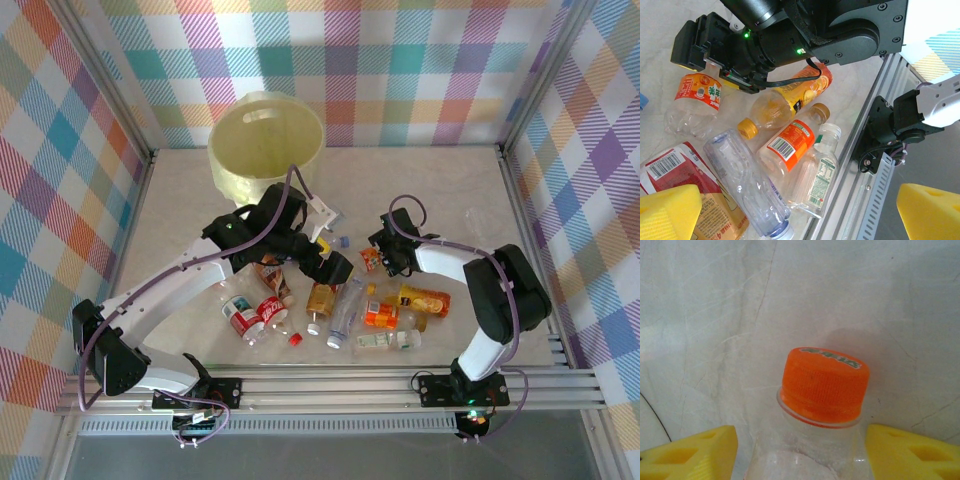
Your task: Put the plastic bottles in the bin
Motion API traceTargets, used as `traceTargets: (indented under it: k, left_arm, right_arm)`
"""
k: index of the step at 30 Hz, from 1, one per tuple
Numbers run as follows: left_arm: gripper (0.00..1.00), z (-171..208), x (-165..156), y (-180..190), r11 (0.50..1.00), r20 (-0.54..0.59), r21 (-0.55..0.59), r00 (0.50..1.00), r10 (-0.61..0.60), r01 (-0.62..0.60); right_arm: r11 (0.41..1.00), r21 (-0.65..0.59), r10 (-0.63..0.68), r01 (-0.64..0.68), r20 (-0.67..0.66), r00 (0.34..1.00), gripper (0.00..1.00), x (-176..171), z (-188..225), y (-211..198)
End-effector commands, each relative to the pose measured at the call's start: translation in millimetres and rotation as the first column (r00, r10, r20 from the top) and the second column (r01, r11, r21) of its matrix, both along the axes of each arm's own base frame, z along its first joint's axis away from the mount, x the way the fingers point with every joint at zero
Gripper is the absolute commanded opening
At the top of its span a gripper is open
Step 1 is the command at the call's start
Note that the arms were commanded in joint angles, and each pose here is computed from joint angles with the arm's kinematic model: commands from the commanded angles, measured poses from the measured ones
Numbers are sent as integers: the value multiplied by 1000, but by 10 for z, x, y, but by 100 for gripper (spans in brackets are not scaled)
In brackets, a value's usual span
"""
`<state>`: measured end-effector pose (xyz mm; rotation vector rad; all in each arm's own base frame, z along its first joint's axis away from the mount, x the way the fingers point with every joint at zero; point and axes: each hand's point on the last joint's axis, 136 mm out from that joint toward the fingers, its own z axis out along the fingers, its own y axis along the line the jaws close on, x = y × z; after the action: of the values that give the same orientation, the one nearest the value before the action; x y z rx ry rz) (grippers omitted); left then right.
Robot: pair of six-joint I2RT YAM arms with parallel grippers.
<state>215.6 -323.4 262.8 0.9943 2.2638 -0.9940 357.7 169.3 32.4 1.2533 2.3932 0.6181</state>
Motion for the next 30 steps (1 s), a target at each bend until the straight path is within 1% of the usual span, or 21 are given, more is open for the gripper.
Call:
traceTargets:
  k: [1, 11, 18, 26, 30]
  left_arm:
    - [100, -10, -20, -22, 1000, 15, 22, 1000, -21, 21]
    - [100, -34, -13, -1, 999, 21, 35, 1000, -20, 19]
    - [100, -37, -18, -15, 999, 20, 31, 999, -25, 25]
    - [100, -59, 6, -16, 999, 23, 37, 1000, -20, 19]
    - [100, -110, 56, -7, 998, 29, 63, 1000, -8, 6]
  right_arm:
    - [999, 42, 0, -2, 40, 999, 66, 159, 22, 123]
    - [1000, 20, 7, -8, 68, 998, 57, 206, 109, 104]
    - [1000, -17, 26, -24, 119, 993, 53, 271, 272, 62]
    - [993, -100, 86, -67, 204, 975, 51, 331, 651, -52]
    - [981, -154, 160, -122, 266, 951, 50, 337, 946, -95]
